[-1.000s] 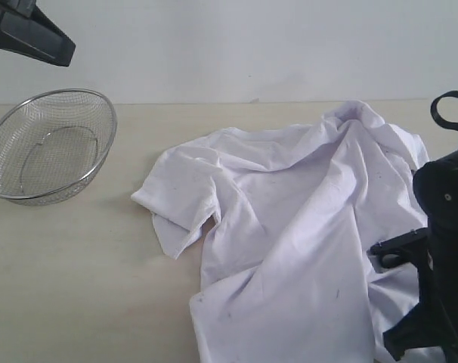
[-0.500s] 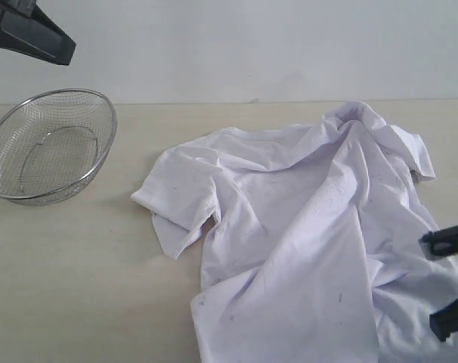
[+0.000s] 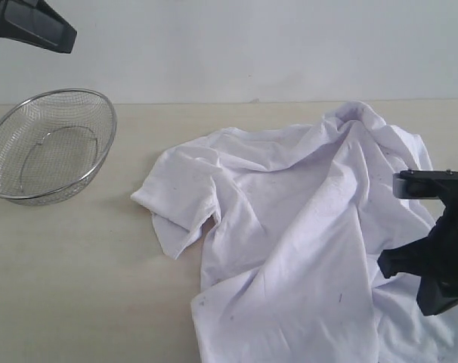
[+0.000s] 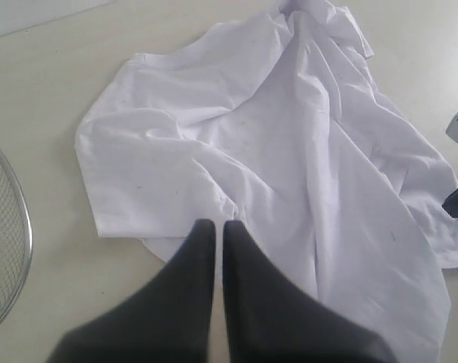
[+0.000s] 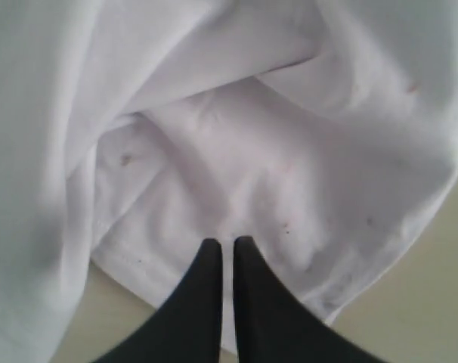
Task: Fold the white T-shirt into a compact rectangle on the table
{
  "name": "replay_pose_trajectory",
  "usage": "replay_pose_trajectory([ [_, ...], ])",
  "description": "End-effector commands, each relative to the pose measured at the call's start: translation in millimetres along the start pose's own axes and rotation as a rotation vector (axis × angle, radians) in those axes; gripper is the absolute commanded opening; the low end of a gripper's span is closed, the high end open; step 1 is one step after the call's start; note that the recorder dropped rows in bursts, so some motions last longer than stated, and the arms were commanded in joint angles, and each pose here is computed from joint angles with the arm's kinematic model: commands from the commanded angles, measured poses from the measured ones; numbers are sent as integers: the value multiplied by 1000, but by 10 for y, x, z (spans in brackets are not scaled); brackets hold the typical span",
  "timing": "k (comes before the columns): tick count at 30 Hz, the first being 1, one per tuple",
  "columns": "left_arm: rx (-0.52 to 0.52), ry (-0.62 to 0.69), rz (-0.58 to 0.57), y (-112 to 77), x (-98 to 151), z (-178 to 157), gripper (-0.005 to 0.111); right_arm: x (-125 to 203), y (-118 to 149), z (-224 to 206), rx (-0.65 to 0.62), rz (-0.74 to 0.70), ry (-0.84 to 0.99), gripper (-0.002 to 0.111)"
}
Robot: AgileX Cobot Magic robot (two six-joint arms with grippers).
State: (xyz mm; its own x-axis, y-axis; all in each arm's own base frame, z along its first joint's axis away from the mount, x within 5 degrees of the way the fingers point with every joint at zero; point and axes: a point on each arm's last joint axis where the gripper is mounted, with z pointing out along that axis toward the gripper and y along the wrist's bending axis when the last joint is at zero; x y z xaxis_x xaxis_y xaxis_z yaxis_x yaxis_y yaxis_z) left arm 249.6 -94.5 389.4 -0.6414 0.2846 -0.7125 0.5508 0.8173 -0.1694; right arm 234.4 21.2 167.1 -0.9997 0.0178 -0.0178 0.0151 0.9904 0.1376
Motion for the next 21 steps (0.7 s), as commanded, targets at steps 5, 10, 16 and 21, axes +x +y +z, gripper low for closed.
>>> replay_pose_trajectory([
  [5,2,6,4,2,9,3,4,-37,-16,218,-28,23,22,0],
  [10,5,13,4,0,15,3,4,-46,-13,223,-33,13,15,0],
  [16,14,13,-1,-9,15,3,4,-41,-27,338,-32,14,74,0],
  [21,18,19,-2,-12,20,3,4,-52,-35,386,-29,15,82,0],
])
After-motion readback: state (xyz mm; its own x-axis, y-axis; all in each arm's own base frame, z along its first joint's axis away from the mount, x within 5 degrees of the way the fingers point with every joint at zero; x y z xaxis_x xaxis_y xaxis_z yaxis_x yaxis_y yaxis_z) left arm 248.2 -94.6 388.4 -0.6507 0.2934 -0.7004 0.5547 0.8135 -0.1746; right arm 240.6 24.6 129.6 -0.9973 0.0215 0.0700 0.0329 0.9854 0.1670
